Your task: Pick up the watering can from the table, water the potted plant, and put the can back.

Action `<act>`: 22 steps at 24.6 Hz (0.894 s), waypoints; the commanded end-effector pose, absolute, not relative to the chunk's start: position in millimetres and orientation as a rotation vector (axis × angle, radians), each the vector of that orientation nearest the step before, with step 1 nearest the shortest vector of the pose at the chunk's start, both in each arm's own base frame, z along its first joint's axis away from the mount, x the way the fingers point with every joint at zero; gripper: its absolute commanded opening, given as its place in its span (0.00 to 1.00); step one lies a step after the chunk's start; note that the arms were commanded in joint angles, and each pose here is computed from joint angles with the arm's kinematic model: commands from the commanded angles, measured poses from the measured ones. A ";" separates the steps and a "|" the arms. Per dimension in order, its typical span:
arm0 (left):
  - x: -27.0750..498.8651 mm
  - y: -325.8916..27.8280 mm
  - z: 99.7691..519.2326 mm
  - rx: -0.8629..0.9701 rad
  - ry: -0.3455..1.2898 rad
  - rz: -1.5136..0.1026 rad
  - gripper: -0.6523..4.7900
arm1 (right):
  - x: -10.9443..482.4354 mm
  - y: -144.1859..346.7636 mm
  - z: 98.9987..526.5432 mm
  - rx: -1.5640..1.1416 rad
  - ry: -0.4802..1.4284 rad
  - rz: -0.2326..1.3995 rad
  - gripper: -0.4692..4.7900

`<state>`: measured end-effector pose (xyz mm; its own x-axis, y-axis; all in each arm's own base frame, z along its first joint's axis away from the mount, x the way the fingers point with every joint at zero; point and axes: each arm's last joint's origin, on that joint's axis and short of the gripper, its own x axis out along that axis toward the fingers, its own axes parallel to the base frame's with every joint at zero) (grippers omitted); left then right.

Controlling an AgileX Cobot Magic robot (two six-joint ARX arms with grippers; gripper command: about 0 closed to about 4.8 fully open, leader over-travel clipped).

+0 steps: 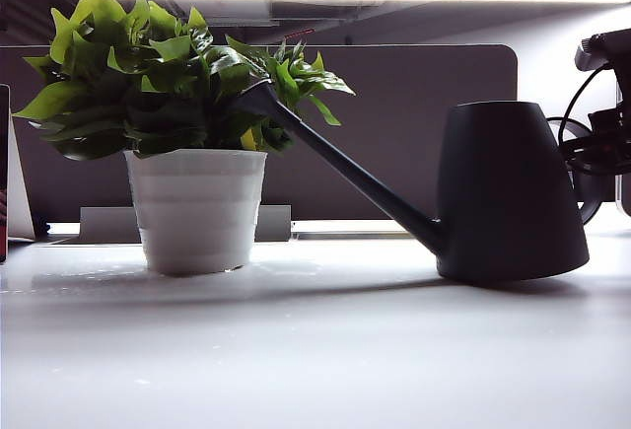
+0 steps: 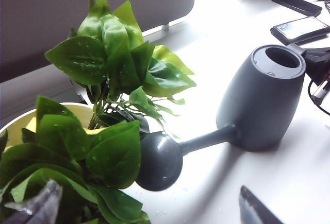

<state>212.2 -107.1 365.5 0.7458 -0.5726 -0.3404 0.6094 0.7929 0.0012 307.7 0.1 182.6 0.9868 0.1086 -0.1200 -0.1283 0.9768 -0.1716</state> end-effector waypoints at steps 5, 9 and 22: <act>210.8 -106.4 364.8 0.120 0.350 -0.652 1.00 | 314.3 2.6 182.9 -0.045 0.063 0.134 0.08; 210.8 -106.4 364.9 0.120 0.350 -0.652 1.00 | 318.3 2.8 171.4 -0.043 0.080 0.135 0.08; 210.9 -106.3 364.9 0.120 0.349 -0.652 1.00 | 318.0 3.2 173.0 -0.042 0.082 0.160 0.59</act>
